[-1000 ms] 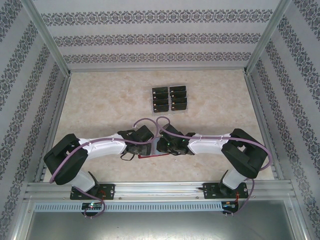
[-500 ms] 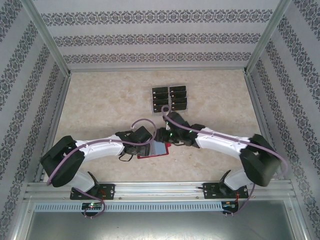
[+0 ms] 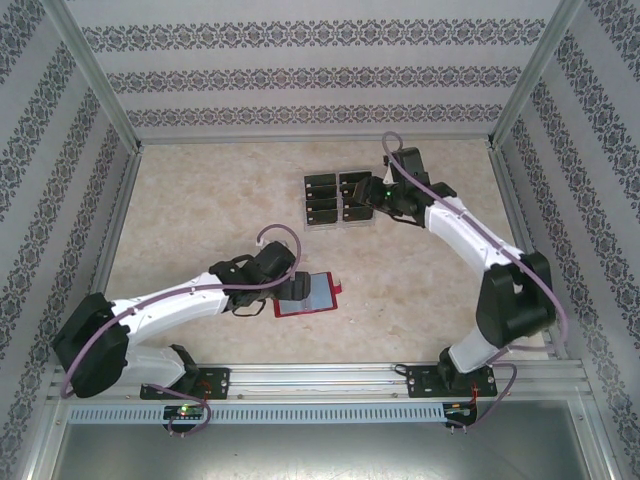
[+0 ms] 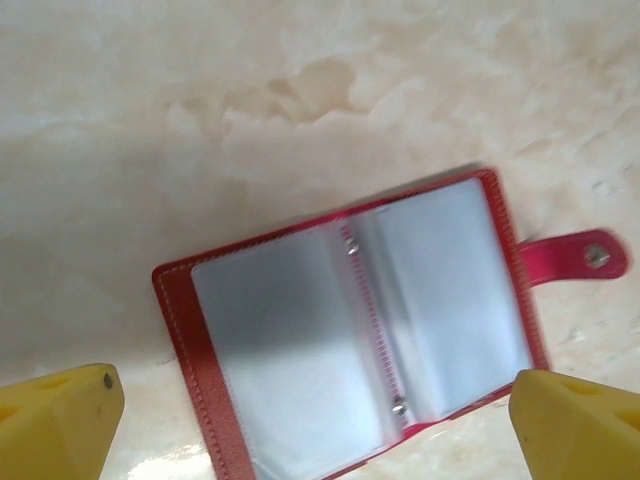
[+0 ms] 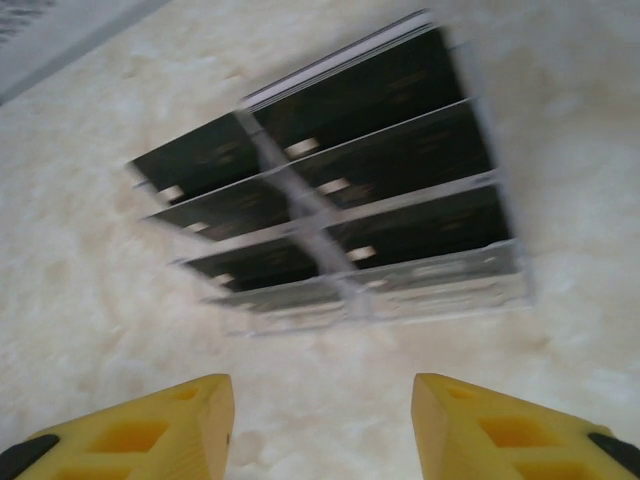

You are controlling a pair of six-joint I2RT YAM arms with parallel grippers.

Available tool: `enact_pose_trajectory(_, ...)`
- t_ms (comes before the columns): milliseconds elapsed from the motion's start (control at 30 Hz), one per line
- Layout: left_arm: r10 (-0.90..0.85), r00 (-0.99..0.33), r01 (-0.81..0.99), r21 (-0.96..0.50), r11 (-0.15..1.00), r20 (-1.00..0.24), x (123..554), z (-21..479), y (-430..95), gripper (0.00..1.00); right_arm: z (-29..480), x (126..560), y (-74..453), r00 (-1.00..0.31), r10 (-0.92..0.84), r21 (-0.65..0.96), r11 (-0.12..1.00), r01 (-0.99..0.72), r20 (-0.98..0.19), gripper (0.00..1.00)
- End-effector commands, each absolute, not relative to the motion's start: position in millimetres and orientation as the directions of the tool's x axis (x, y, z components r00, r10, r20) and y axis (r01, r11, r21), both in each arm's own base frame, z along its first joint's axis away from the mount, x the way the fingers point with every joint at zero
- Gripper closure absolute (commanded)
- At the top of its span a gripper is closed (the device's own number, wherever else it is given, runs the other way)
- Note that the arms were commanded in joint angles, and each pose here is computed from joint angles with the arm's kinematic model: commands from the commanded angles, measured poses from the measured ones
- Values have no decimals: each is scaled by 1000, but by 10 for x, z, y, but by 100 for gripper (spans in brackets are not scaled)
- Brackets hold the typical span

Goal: Put the credit cards into the card holder
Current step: Flip over the card slot in the card holder, then move the storage box to the top-right of the table.

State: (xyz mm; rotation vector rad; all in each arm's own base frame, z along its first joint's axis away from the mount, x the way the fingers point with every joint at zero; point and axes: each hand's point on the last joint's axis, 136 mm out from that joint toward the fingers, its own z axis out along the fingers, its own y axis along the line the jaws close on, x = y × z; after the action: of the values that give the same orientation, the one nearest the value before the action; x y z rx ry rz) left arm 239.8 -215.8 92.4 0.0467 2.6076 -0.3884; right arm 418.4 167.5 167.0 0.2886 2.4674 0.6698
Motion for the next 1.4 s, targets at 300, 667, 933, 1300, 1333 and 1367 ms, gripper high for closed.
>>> enact_pose_trajectory(300, -396, -764, -98, -515, 852, -510, 3543, 1478, -1679, 0, 1650, 4739, 1311, -783, 469, 625, 769, 135, -409, 36)
enact_pose_trajectory(667, -581, -715, -58, -795, 604, -389, 5090, 1664, -2078, 0, 1444, 5180, 945, -686, 683, 768, 573, 287, -253, 31)
enact_pose_trajectory(933, -733, -619, -62, -912, 405, -283, 5773, 1650, -2235, 0, 1247, 5224, 714, -615, 767, 786, 489, 377, -182, 32)
enact_pose_trajectory(1300, -715, -657, -20, -943, 331, -237, 5912, 1628, -2801, 0, 1298, 4908, 428, -558, 807, 791, 464, 398, -193, 32)
enact_pose_trajectory(1333, -710, -663, -15, -943, 331, -239, 5908, 1638, -2863, 0, 1331, 4867, 400, -552, 809, 790, 467, 397, -200, 32)
enact_pose_trajectory(1367, -701, -673, -12, -944, 330, -237, 5906, 1628, -2938, 0, 1365, 4814, 377, -547, 810, 789, 471, 395, -210, 32)
